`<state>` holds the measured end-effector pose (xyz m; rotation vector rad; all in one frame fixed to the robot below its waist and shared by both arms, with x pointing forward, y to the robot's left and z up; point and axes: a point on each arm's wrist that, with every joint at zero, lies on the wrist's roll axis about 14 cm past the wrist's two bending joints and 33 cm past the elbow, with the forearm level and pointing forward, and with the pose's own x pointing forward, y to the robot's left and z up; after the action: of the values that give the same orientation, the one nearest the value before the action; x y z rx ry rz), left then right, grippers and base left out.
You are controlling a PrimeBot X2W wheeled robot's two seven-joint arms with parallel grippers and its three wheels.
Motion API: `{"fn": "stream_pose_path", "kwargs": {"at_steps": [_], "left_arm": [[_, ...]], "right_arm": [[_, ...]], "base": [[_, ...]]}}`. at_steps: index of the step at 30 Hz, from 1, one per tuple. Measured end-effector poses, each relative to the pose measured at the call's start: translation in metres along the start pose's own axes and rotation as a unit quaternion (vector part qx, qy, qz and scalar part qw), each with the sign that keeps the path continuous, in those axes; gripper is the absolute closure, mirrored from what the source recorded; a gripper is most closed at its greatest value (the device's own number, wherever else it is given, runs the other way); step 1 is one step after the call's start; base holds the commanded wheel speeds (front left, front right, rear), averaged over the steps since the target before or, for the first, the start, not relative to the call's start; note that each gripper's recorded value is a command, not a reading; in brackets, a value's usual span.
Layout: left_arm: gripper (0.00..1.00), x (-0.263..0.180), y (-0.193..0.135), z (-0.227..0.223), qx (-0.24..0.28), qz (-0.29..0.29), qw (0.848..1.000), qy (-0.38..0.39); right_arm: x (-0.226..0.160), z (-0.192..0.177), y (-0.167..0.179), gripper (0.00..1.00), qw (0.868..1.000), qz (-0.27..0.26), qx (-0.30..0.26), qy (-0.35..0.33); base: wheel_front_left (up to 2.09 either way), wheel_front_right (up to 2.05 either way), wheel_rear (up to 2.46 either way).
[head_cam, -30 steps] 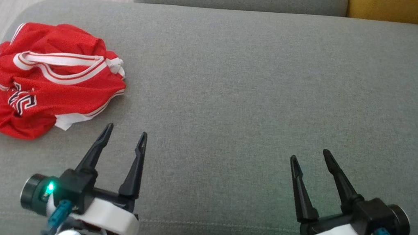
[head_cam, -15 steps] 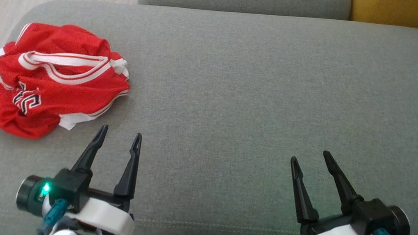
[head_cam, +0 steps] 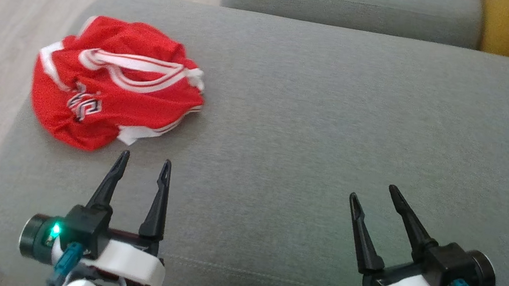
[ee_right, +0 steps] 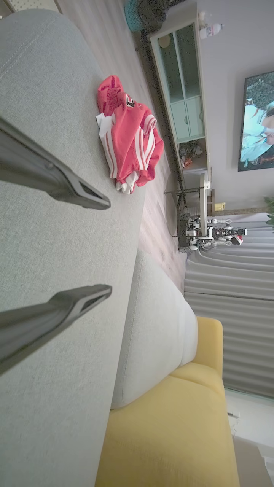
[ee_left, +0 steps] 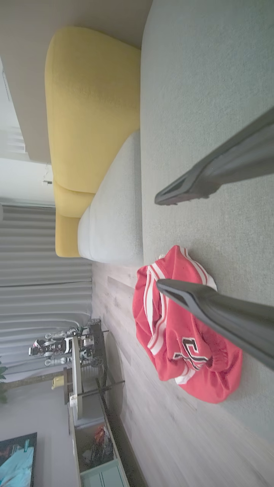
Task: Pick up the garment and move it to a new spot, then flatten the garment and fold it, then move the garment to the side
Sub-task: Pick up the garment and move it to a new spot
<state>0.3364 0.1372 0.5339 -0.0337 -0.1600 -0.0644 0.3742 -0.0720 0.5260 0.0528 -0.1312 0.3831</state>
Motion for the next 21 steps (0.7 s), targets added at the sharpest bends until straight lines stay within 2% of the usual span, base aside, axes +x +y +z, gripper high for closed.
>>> {"fn": "stream_pose_path", "kwargs": {"at_steps": [10, 21], "left_arm": [[0.0, -0.028, 0.039, 0.009, 0.008, 0.075, 0.997, -0.009], [0.0, -0.062, 0.074, 0.019, 0.017, 0.148, 0.989, -0.019]], "right_arm": [[0.021, -0.003, 0.044, 0.0, 0.997, 0.072, 0.005, 0.001], [0.026, -0.015, 0.091, 0.0, 0.989, 0.144, 0.013, 0.019]], "base": [[0.0, 0.0, 0.0], [0.0, 0.0, 0.0]]}}
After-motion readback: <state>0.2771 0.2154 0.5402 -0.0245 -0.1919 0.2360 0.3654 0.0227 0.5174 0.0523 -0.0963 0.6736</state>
